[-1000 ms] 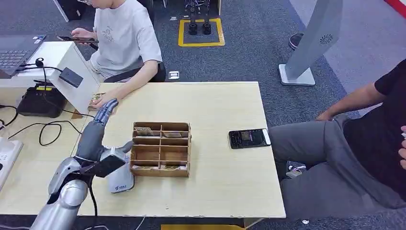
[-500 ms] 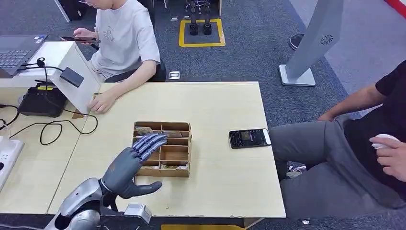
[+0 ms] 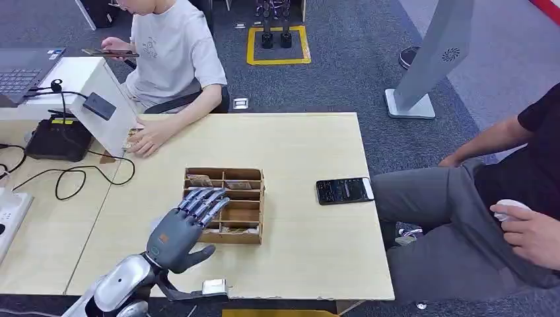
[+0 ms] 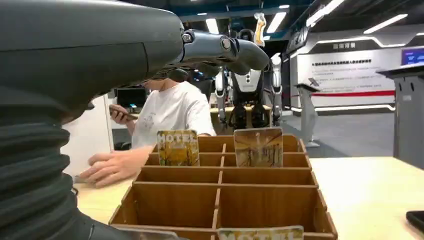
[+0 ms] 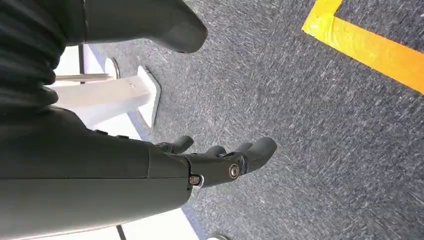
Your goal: Pass the card to the sensor for recognition and then transmit it.
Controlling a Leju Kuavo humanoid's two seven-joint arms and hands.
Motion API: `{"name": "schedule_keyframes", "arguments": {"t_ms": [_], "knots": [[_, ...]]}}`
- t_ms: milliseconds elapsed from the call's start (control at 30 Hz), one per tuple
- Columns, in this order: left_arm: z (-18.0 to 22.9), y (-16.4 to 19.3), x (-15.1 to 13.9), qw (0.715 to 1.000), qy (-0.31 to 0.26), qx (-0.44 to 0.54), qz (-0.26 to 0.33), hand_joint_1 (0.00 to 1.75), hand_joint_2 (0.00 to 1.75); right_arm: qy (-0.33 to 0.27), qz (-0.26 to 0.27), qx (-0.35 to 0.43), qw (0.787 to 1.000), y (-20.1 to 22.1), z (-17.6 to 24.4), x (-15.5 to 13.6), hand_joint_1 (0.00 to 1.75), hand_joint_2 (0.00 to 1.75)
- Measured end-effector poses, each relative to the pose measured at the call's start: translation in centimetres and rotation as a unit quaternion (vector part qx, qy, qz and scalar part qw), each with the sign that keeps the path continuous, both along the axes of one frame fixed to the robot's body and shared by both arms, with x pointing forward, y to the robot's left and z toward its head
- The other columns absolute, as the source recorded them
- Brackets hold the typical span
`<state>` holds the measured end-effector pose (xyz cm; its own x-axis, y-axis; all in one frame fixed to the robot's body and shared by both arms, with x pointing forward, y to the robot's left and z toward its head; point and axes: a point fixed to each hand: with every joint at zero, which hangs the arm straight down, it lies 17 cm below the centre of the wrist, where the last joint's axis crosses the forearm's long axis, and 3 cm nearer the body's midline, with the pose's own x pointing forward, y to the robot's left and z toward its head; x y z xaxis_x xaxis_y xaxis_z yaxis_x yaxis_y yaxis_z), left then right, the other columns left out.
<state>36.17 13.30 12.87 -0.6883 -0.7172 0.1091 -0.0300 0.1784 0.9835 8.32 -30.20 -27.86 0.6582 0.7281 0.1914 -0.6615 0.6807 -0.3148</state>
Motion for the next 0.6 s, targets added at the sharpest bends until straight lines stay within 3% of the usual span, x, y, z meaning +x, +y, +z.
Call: {"name": "schedule_keyframes", "arguments": {"t_ms": [600], "knots": [[-3.2,2.4,0.7,0.999,0.03,0.032,0.022,0.0,1.75,-0.001,-0.006,0.002,1.0,0.0,0.0,-0.1,0.0,1.75]]}}
